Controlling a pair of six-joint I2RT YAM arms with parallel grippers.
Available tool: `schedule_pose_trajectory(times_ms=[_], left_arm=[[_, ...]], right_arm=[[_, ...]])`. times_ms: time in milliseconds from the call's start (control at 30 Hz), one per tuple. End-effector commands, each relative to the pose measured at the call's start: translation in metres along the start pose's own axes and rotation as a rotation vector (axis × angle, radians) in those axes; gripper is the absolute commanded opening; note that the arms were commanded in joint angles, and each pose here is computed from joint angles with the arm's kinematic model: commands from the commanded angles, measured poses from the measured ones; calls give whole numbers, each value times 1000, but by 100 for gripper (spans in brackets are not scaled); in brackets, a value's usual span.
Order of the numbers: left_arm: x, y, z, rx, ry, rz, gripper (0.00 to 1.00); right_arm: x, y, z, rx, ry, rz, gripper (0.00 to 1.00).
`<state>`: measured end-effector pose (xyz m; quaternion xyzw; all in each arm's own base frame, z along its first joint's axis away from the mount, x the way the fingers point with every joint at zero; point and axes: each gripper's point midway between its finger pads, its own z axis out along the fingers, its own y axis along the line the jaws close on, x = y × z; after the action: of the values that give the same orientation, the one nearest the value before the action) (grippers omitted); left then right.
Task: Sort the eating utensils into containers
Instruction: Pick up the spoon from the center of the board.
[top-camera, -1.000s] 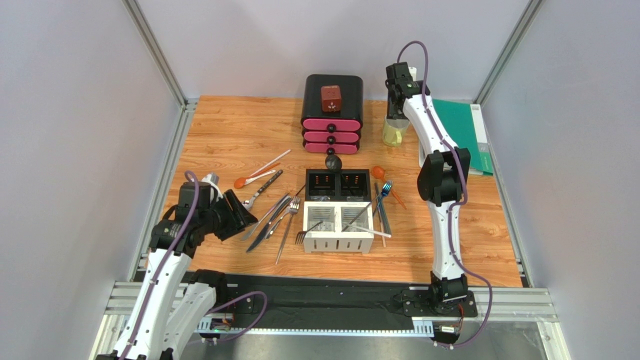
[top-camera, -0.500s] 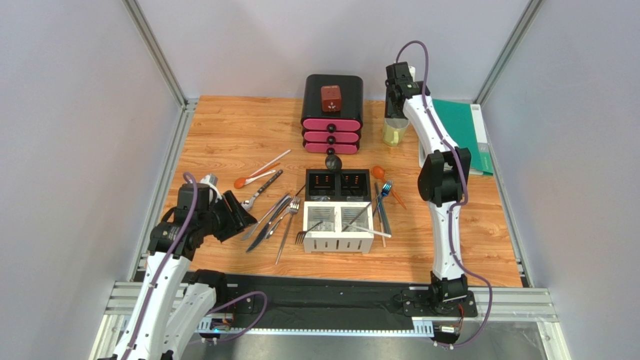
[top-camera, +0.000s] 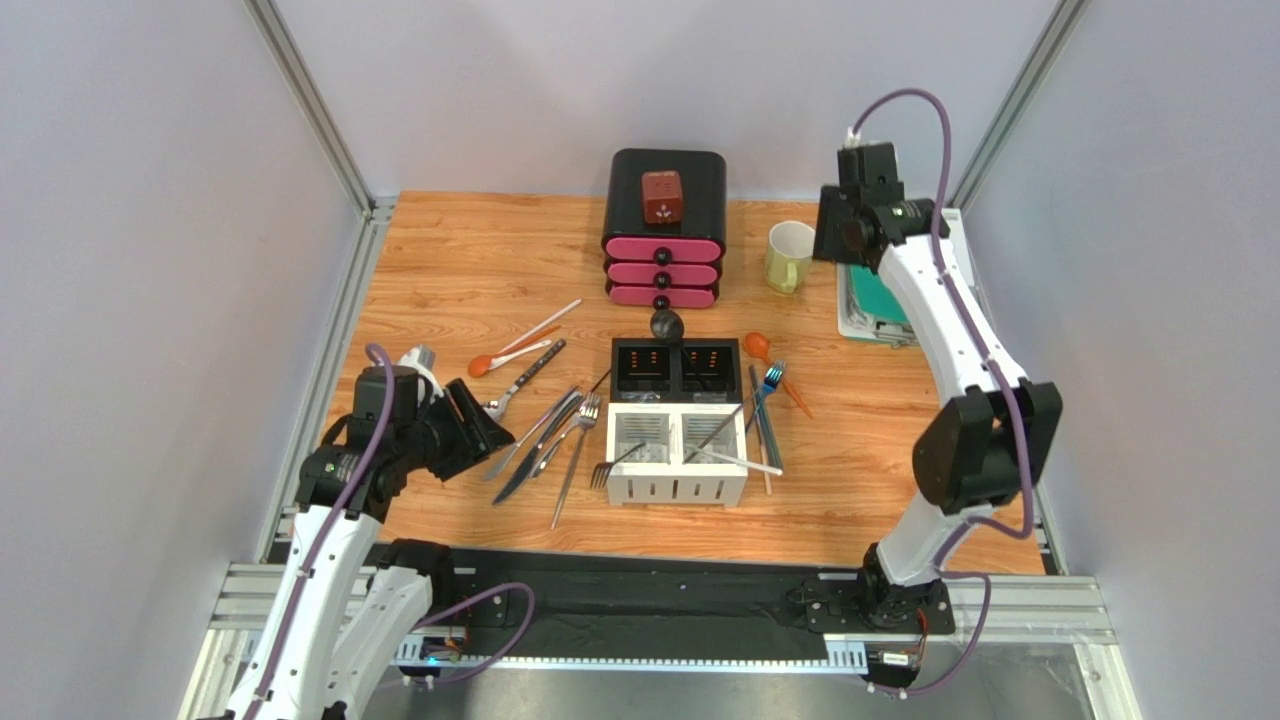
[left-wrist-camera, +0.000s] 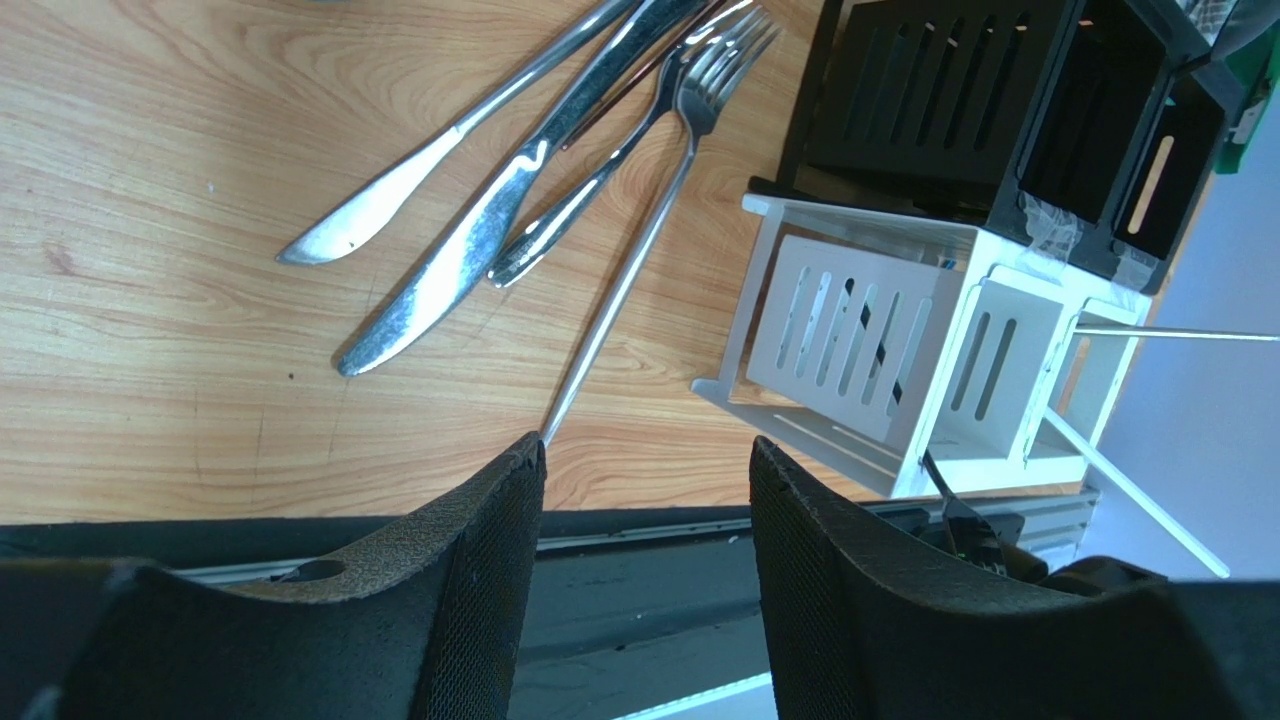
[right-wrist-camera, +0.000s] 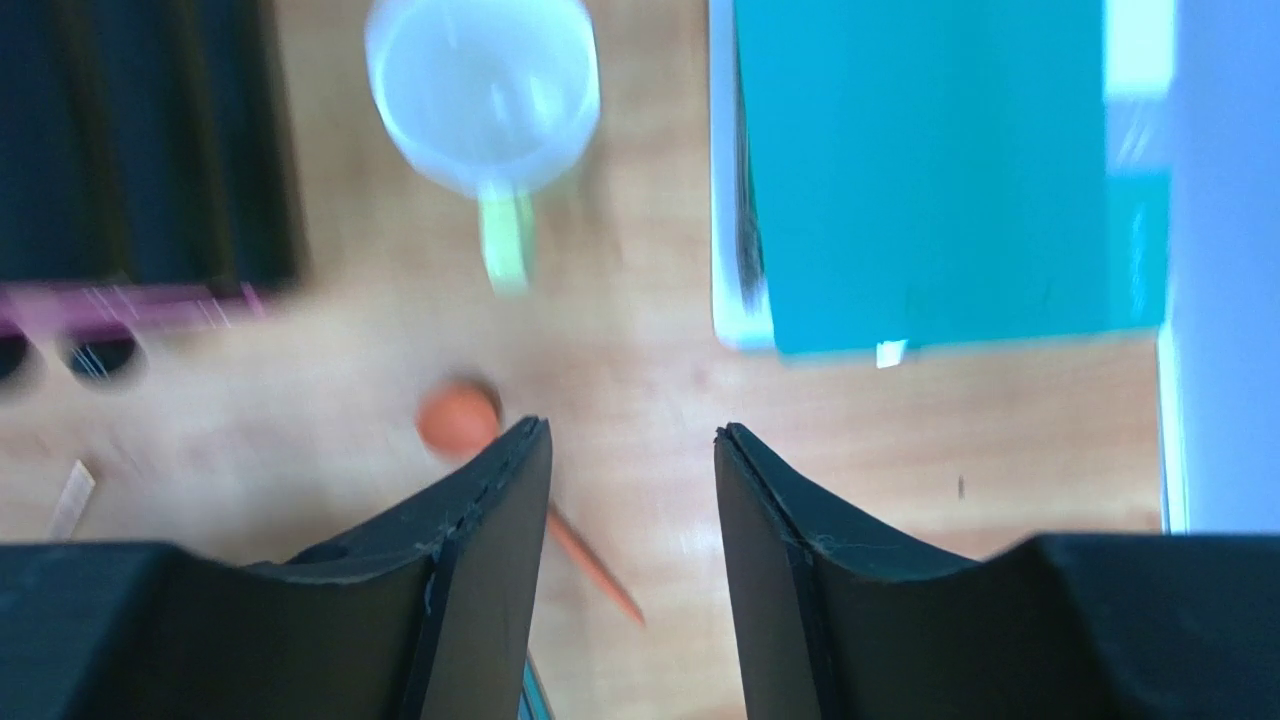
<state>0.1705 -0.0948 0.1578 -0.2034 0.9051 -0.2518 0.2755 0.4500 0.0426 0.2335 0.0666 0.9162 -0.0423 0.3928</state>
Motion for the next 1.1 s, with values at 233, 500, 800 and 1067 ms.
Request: schedule_pose_trajectory(times_ms=[233,500,800,1067], left_arm=[[-8,-16,-1,77,-17,80,59],[-5,-16,-2,85,-9,72,59],[-5,-15,-6,73,-23,47,59],[-5,-13,-10,64,-42,32,59]], right_arm=[[167,-3,10,-96,331,-53,49],[202,20,31,-160,409,-113,50],[214,41,59,-168,470,-130,50],[220,37,73,-126,500,-154,49]])
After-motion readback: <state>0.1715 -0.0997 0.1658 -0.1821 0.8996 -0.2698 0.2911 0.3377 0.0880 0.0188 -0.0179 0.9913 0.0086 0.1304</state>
